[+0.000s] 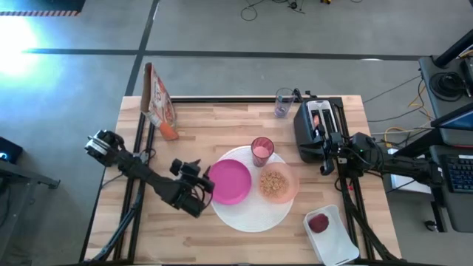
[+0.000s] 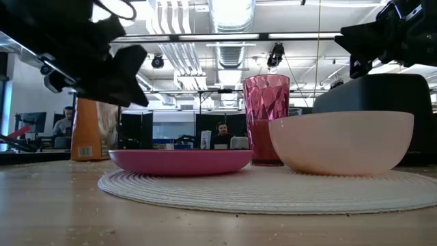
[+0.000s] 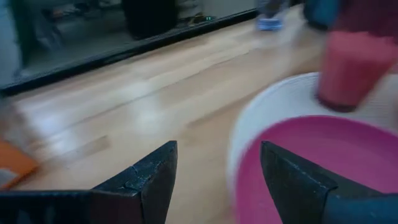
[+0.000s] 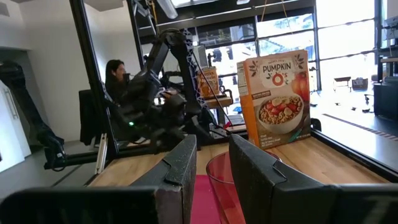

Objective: Arrange a breakfast setting
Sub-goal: Put the toasted bread on the pink plate

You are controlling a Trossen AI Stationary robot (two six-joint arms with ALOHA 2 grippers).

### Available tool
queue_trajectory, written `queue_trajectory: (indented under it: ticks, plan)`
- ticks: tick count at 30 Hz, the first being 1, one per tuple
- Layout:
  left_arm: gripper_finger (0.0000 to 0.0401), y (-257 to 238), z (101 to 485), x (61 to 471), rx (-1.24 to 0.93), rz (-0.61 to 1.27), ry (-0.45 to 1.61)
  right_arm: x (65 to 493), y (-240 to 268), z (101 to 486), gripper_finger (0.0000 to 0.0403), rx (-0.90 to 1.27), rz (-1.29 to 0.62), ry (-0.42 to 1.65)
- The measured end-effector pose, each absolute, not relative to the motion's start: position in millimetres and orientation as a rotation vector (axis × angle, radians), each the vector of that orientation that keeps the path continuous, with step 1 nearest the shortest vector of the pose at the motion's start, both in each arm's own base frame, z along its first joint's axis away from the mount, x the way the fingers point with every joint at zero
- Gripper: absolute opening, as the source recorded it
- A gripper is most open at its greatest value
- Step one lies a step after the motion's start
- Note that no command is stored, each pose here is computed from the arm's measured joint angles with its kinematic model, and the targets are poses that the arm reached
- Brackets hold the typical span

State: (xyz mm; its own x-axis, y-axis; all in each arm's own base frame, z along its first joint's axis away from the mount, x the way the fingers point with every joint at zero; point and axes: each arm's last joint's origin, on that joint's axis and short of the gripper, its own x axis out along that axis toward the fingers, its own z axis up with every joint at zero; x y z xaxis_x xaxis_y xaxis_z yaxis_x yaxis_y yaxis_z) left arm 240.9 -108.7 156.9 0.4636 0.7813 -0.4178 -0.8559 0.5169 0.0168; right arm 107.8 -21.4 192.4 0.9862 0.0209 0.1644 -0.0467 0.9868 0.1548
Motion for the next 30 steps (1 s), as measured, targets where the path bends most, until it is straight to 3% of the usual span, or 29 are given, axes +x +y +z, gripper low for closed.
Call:
queue_trajectory:
  ticks: [7, 12, 19, 30]
  plan:
    - [0.0213, -126, 172, 249, -0.247, 0.955, 0.395, 108, -21, 192, 0.0086, 0.159, 0.034, -0.163]
    - [0.0213, -134, 189, 258, -0.147, 0.868, 0.546, 108, -21, 192, 0.0086, 0.16, 0.034, -0.163]
    - [0.0213, -138, 207, 270, 0.034, 0.79, 0.607, 108, -21, 192, 0.0086, 0.159, 0.034, -0.163]
    - [0.0213, -114, 222, 275, 0.042, 0.821, 0.612, 108, -21, 192, 0.0086, 0.16, 0.034, -0.163]
